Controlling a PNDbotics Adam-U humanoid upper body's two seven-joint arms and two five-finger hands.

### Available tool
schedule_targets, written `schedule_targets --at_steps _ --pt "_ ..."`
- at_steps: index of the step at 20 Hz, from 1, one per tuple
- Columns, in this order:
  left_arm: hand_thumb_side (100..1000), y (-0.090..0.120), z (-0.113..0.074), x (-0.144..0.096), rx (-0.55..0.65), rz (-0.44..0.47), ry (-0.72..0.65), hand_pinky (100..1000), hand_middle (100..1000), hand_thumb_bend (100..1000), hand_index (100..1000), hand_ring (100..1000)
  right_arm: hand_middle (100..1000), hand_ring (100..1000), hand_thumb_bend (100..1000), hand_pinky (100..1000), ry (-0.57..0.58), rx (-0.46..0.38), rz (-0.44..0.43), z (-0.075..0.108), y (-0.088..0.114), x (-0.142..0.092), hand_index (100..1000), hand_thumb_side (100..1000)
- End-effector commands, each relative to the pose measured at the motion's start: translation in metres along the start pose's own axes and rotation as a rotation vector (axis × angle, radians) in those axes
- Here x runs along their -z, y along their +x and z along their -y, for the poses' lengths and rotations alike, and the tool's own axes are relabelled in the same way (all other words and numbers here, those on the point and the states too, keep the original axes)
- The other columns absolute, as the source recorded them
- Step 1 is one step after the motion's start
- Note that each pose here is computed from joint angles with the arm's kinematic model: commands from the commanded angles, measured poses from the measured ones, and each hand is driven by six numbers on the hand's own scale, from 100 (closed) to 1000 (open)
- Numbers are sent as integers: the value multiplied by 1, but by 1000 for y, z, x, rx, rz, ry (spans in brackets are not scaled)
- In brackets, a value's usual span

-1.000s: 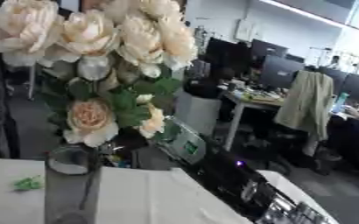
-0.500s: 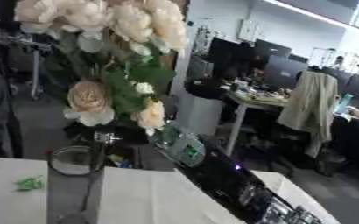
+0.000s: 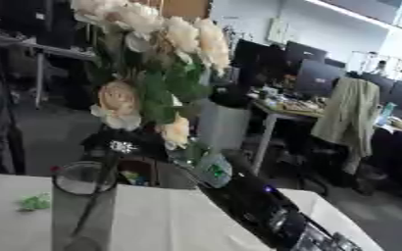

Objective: Arrange flowers into the vase.

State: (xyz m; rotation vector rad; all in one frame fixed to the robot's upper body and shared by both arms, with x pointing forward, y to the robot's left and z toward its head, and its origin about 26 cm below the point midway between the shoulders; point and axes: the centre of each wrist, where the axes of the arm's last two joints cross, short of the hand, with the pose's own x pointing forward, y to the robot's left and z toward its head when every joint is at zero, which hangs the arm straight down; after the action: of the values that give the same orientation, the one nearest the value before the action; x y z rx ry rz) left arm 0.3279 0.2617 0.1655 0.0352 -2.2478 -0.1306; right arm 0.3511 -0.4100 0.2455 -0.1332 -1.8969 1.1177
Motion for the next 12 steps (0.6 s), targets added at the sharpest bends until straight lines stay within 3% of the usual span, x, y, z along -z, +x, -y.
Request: schedule_targets --at_steps 1,12 --pt "852 6 0 5 3 25 -9 731 619 970 711 641 928 1000 100 1000 -16 -38 -15 17 9 -7 856 924" --pt "852 5 -1 5 4 22 -12 731 619 971 711 641 922 1000 100 1000 -28 -2 -56 16 -1 -12 850 933"
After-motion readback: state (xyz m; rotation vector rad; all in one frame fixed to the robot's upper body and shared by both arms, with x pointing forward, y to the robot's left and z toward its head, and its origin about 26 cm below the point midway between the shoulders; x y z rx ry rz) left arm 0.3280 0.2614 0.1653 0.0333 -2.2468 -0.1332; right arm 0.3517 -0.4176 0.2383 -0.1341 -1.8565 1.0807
